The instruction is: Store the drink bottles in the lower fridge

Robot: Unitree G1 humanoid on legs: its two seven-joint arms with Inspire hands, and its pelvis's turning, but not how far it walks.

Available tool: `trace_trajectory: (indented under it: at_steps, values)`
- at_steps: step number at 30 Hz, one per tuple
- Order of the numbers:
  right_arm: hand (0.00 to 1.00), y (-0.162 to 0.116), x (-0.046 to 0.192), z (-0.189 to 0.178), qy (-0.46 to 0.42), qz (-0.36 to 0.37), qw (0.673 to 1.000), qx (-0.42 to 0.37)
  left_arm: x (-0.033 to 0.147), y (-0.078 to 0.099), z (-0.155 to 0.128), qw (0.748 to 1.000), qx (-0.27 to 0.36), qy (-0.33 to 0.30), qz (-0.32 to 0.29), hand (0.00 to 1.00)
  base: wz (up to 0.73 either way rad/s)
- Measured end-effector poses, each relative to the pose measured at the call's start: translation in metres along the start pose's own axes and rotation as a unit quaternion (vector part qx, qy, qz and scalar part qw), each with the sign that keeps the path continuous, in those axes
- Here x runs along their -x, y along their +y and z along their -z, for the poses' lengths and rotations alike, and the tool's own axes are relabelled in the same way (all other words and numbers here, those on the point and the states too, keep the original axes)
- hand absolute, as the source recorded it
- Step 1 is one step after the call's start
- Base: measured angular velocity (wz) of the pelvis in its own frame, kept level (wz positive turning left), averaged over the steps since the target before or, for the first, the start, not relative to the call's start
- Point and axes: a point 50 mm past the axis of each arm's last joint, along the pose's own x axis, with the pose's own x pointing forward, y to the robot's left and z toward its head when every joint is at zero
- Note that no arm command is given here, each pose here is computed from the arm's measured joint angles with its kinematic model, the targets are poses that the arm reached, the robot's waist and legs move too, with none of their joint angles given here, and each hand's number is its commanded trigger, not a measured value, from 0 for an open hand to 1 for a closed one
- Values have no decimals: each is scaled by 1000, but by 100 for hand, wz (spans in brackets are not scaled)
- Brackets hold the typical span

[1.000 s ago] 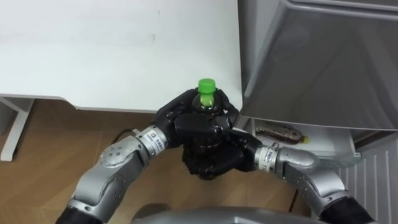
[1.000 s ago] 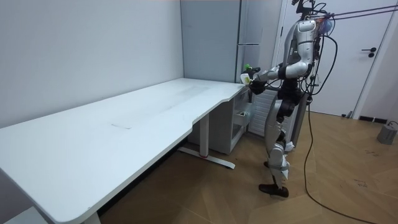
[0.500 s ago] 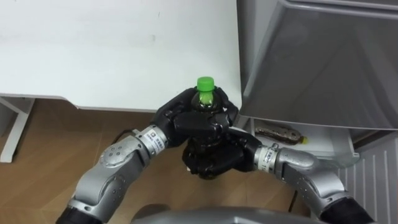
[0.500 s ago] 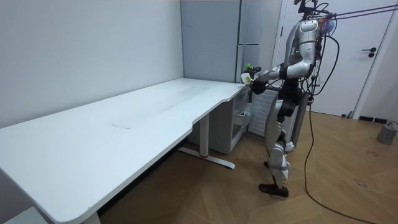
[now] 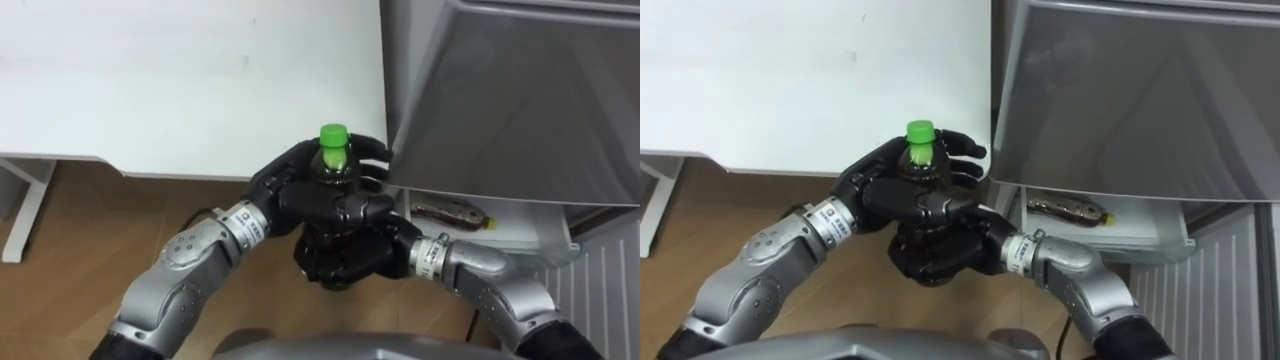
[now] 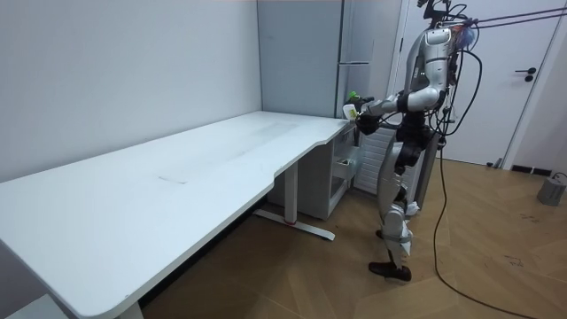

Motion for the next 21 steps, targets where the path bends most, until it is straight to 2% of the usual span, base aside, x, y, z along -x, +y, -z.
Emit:
trace_trajectory:
  at_steps: [5,11,14,17,21]
  values:
    - [100,-1,1,0,0,3,1000,-1,1,2,-2,1000,2,-6,-11,0,0]
    - [100,-4,2,0,-15,3,1000,-13,3,1,-23,999,-17,-45,-6,0,0]
    - [100,-6,5,-1,-20,0,1000,-14,6,-3,-41,996,-42,-81,1,0,0]
    - [100,-8,6,1,-9,10,1000,-9,9,-13,-69,986,-92,-140,18,0,-1]
    - [100,-9,15,18,29,39,999,-7,18,-27,-106,961,-141,-236,37,0,-5]
